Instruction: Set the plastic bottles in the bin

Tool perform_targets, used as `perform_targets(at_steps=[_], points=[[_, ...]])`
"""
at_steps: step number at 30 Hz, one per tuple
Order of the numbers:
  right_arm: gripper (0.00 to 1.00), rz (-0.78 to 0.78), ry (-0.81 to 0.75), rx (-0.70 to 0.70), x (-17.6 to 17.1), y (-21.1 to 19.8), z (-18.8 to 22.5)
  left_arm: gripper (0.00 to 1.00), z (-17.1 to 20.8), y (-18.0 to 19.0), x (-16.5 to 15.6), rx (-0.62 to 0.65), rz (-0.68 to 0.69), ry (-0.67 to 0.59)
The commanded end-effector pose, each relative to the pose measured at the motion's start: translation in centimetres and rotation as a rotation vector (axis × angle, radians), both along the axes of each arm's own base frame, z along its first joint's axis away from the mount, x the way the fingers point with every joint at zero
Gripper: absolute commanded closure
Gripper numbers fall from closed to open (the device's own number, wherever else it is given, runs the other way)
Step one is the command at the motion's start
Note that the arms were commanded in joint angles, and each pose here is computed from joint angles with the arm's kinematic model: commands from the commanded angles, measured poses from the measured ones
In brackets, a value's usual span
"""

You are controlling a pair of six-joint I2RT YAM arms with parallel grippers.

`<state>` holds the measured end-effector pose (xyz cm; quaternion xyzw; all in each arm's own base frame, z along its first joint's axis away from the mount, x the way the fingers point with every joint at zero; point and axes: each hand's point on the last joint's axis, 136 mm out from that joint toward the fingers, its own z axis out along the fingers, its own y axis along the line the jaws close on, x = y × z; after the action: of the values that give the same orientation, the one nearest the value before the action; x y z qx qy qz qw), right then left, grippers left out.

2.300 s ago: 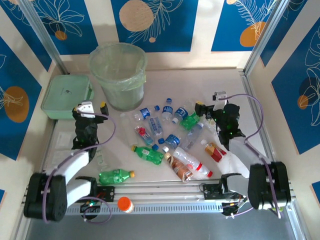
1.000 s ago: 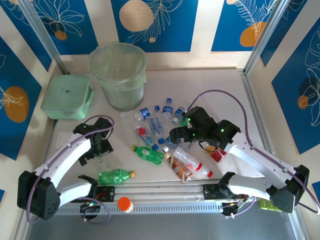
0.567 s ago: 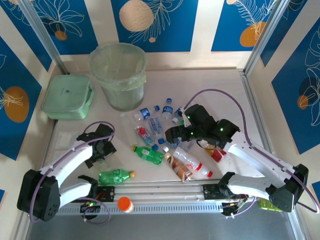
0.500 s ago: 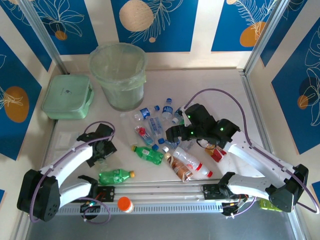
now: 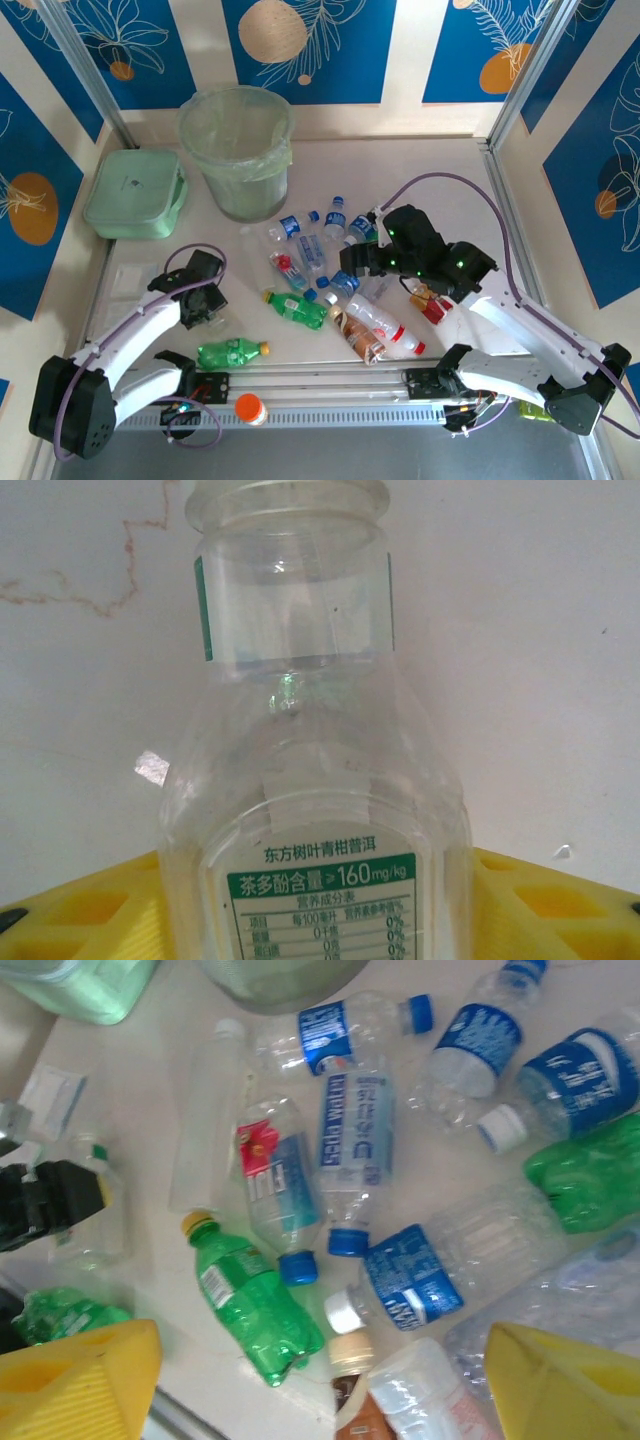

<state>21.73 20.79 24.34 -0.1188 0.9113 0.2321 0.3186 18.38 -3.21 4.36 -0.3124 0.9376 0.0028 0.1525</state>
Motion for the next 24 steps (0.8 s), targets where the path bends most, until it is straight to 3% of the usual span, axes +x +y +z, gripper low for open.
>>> perform_targets(at_steps=[1, 5, 9, 15, 24], points=[[0.12, -0.114, -0.03, -0.043, 0.8, -1.6, 1.1, 0.4, 1.1, 0.5, -0.3, 0.014, 0.012, 0.006], [0.12, -0.057, -0.154, -0.061, -0.4, -1.4, 3.4, 0.46, 3.6, 0.6, 0.0, 0.014, 0.004, -0.029], [0.14, -0.008, -0.306, 0.033, -1.7, -1.4, 6.6, 0.52, 7.9, -0.6, 1.5, -0.034, -0.096, -0.162], [0.14, -0.003, -0.311, 0.04, -1.7, -1.4, 7.0, 0.55, 16.5, -2.7, 3.8, -0.056, -0.345, -0.429], [0.14, 0.098, -0.365, 0.124, -2.5, 1.0, 9.3, 0.6, 27.9, -5.9, 7.4, 0.003, -0.611, -0.695]])
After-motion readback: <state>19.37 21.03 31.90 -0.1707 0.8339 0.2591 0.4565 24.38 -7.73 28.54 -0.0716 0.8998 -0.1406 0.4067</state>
